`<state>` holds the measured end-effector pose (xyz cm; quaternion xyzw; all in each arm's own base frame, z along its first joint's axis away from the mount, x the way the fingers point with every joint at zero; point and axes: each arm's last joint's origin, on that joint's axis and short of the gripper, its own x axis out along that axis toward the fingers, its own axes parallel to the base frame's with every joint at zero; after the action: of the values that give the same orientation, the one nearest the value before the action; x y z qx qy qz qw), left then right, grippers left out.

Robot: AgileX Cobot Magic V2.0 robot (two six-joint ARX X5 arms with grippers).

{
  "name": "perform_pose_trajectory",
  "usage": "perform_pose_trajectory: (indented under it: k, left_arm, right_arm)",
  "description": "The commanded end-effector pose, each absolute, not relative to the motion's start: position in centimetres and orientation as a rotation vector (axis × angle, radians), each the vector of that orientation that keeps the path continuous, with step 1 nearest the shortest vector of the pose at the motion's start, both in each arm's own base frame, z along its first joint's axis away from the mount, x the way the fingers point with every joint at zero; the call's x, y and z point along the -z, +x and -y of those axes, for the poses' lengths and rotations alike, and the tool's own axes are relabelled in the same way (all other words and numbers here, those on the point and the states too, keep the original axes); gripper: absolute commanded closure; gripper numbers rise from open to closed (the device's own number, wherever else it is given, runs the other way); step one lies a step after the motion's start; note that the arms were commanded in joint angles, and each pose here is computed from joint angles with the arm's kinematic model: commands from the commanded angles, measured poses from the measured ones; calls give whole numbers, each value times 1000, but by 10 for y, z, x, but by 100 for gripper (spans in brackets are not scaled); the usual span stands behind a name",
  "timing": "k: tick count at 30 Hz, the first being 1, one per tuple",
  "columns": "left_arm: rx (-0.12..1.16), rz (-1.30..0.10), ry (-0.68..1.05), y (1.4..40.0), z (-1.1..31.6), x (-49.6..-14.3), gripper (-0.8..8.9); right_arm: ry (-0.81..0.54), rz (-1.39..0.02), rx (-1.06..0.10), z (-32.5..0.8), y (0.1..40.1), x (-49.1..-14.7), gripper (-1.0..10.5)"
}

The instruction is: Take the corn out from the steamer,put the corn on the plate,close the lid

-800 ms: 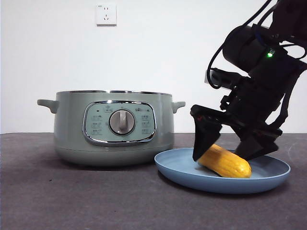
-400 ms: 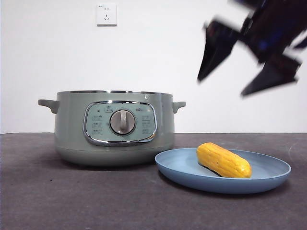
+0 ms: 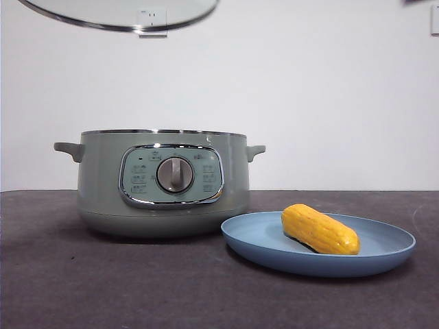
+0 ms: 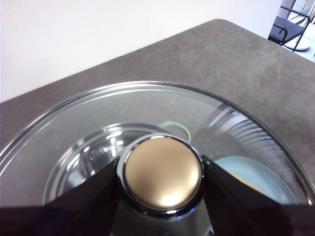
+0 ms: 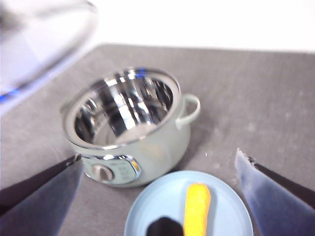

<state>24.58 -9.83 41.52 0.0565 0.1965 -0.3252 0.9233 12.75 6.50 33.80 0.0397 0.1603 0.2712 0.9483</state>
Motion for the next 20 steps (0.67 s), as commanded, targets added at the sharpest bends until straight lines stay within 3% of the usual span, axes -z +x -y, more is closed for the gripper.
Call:
perform_pose_trajectory:
  k: [1, 7, 20]
  left_arm:
    - [679, -333, 125, 258, 103, -418, 822]
    - [688, -385, 130, 291, 117, -393, 822]
    - [713, -434, 167, 335, 141, -349, 822]
  right_arm:
    - [77, -296, -557, -58, 112, -339, 379]
    - [78, -285, -555, -48, 93, -341, 379]
    - [75, -312, -553, -48, 91, -338, 379]
